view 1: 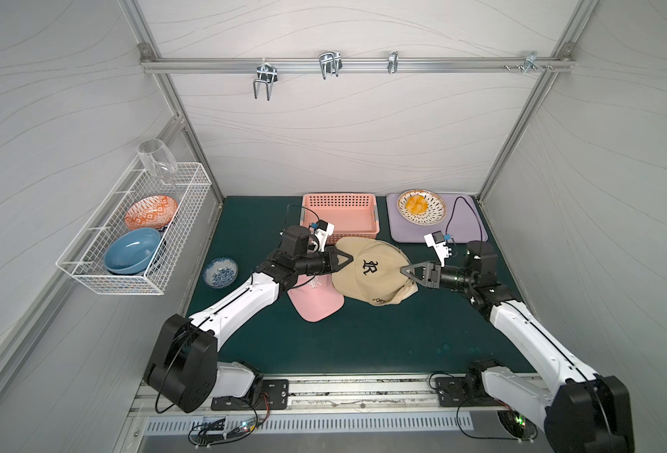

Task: Turn the baseball cap inside out
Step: Turn over the baseball cap.

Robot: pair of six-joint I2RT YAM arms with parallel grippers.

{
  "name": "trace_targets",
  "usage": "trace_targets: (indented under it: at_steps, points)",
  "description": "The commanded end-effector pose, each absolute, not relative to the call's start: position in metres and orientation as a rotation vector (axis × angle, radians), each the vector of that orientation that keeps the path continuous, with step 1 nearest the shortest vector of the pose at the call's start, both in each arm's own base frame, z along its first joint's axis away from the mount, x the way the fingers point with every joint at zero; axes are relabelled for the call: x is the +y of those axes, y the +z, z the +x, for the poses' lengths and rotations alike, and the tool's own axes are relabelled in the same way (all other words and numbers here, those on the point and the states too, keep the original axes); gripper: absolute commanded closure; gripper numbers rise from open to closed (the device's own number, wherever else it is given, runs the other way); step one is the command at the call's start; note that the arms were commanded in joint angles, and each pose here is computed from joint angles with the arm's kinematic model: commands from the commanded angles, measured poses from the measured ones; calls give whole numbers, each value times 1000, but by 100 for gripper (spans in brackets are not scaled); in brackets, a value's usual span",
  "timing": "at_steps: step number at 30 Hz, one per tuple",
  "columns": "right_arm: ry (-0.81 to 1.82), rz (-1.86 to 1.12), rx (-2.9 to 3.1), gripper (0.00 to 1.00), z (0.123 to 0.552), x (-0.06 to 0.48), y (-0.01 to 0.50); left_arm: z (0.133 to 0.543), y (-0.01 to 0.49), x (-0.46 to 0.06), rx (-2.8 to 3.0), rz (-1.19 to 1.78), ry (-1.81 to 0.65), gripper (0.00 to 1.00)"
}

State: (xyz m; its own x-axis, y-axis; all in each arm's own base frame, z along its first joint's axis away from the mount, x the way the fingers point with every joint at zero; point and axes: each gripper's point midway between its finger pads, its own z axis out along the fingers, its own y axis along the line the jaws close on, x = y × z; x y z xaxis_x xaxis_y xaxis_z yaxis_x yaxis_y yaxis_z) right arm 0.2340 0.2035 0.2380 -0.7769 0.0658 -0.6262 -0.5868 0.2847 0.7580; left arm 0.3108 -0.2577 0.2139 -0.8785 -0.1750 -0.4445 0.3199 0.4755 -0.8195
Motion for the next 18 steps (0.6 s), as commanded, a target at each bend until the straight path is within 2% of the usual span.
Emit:
trace_targets:
  at_steps: [1,6,9,12,13,18]
  points:
    - [1549,-515,1922,100,225,191,260,353,202,-194,2219,-169,-1243,100]
    - [1461,-452,2023,100,241,188,239,331,248,-220,2125,60,-1484,100]
    - [1441,-458,2044,87,240,192,236,327,262,-222,2081,85,-1521,100]
    - [1344,-499,2090,55,236,198,227,325,270,-220,2060,88,-1510,100]
    - [1308,-502,2106,49,237,198,225,325,272,-219,2060,84,-1502,100]
    - [1214,-469,2153,44,242,198,210,326,273,-216,2053,44,-1498,100]
